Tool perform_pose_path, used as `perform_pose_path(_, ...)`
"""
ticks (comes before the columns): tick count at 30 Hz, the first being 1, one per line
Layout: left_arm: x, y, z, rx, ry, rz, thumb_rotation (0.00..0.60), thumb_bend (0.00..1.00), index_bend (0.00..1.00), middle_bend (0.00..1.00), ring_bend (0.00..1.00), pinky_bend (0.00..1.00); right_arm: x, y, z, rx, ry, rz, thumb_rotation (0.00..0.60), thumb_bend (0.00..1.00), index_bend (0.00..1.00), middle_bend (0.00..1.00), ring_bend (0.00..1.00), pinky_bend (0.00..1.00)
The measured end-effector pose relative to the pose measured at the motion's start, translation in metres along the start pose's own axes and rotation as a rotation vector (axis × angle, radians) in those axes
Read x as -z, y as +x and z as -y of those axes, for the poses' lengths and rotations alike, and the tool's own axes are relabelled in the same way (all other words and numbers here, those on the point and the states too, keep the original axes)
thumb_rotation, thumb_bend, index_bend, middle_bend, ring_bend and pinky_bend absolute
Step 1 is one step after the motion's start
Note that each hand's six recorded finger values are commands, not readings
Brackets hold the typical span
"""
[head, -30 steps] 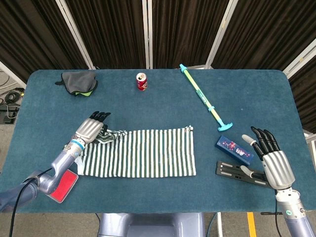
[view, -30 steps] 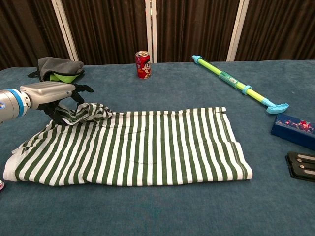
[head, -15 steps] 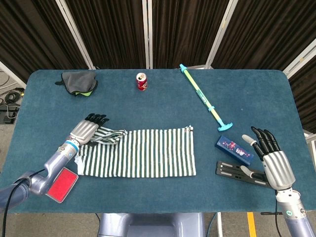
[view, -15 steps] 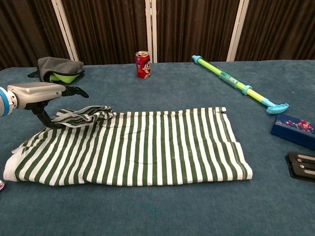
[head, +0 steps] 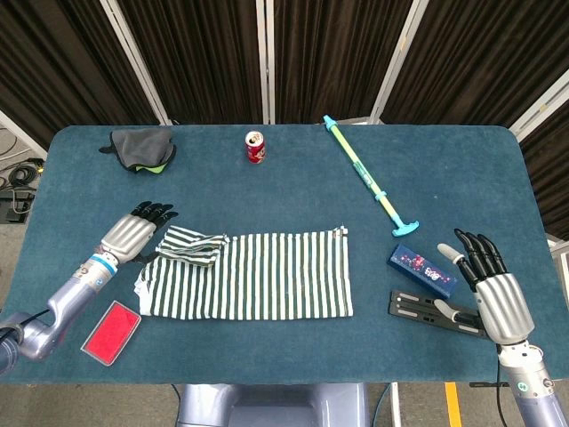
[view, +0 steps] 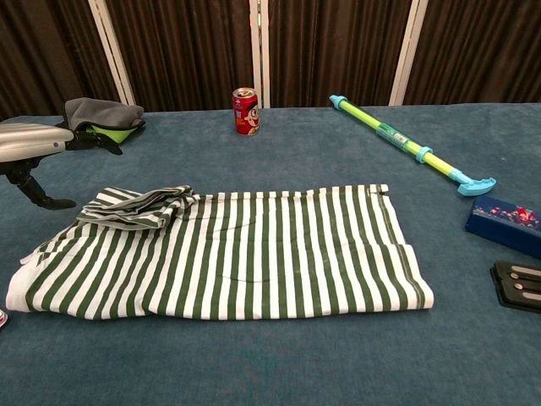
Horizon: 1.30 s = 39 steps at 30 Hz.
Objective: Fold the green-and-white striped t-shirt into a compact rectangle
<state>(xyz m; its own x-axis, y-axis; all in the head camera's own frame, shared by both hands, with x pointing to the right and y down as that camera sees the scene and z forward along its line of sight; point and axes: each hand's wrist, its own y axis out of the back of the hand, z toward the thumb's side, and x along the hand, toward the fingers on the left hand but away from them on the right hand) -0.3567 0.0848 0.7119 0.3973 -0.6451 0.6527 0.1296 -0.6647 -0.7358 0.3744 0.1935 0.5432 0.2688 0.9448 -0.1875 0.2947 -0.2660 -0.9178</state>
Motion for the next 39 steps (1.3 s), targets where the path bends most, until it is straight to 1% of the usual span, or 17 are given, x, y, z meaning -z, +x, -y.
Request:
perform_pose_path(3, 0.007, -0.006, -0.002, -0.020, 0.039, 0.021, 0.600, 0.35, 0.18, 0.00, 0.00, 0.00, 0.000, 0.000, 0.001, -0.001, 0.003, 0.001, 0.600, 0.00, 0.22, 0.00, 0.00, 0.00)
perform_pose_path(6, 0.017, -0.011, 0.001, -0.031, 0.089, 0.041, 0.600, 0.32, 0.18, 0.00, 0.00, 0.00, 0.000, 0.000, 0.002, -0.004, 0.010, 0.001, 0.600, 0.00, 0.22, 0.00, 0.00, 0.00)
perform_pose_path(8, 0.024, -0.014, 0.004, -0.037, 0.132, 0.053, 0.600, 0.30, 0.16, 0.00, 0.00, 0.00, -0.001, -0.001, 0.004, -0.008, 0.015, 0.001, 0.600, 0.00, 0.22, 0.00, 0.00, 0.00)
perform_pose_path(9, 0.027, -0.014, 0.005, -0.040, 0.151, 0.059, 0.600, 0.27, 0.14, 0.00, 0.00, 0.00, -0.001, -0.001, 0.004, -0.009, 0.017, 0.002, 0.600, 0.00, 0.22, 0.00, 0.00, 0.00)
perform_pose_path(13, 0.038, -0.013, 0.011, -0.044, 0.234, 0.083, 0.600, 0.14, 0.04, 0.00, 0.00, 0.00, -0.001, -0.002, 0.007, -0.014, 0.025, 0.002, 0.600, 0.00, 0.22, 0.00, 0.00, 0.00)
perform_pose_path(15, 0.039, -0.011, 0.015, -0.046, 0.272, 0.101, 0.600, 0.12, 0.04, 0.00, 0.00, 0.00, -0.001, -0.002, 0.008, -0.017, 0.028, 0.003, 0.600, 0.00, 0.22, 0.00, 0.00, 0.00)
perform_pose_path(18, 0.033, -0.006, 0.022, -0.051, 0.313, 0.139, 0.600, 0.12, 0.09, 0.00, 0.00, 0.00, -0.001, -0.002, 0.010, -0.021, 0.032, 0.003, 0.600, 0.00, 0.22, 0.00, 0.00, 0.00)
perform_pose_path(23, 0.018, 0.000, 0.032, -0.055, 0.360, 0.200, 0.600, 0.09, 0.13, 0.00, 0.00, 0.00, -0.001, -0.002, 0.009, -0.017, 0.032, 0.005, 0.600, 0.00, 0.22, 0.00, 0.00, 0.00)
perform_pose_path(26, 0.011, 0.001, 0.036, -0.061, 0.360, 0.219, 0.600, 0.09, 0.15, 0.00, 0.00, 0.00, 0.000, -0.003, 0.008, -0.015, 0.031, 0.007, 0.600, 0.00, 0.22, 0.00, 0.00, 0.00)
perform_pose_path(32, 0.004, 0.003, 0.043, -0.056, 0.376, 0.240, 0.600, 0.10, 0.18, 0.00, 0.00, 0.00, 0.001, -0.003, 0.008, -0.013, 0.028, 0.007, 0.600, 0.00, 0.22, 0.00, 0.00, 0.00)
perform_pose_path(39, 0.006, 0.005, 0.046, -0.042, 0.394, 0.232, 0.600, 0.10, 0.18, 0.00, 0.00, 0.00, 0.001, -0.002, 0.007, -0.010, 0.027, 0.007, 0.600, 0.00, 0.22, 0.00, 0.00, 0.00)
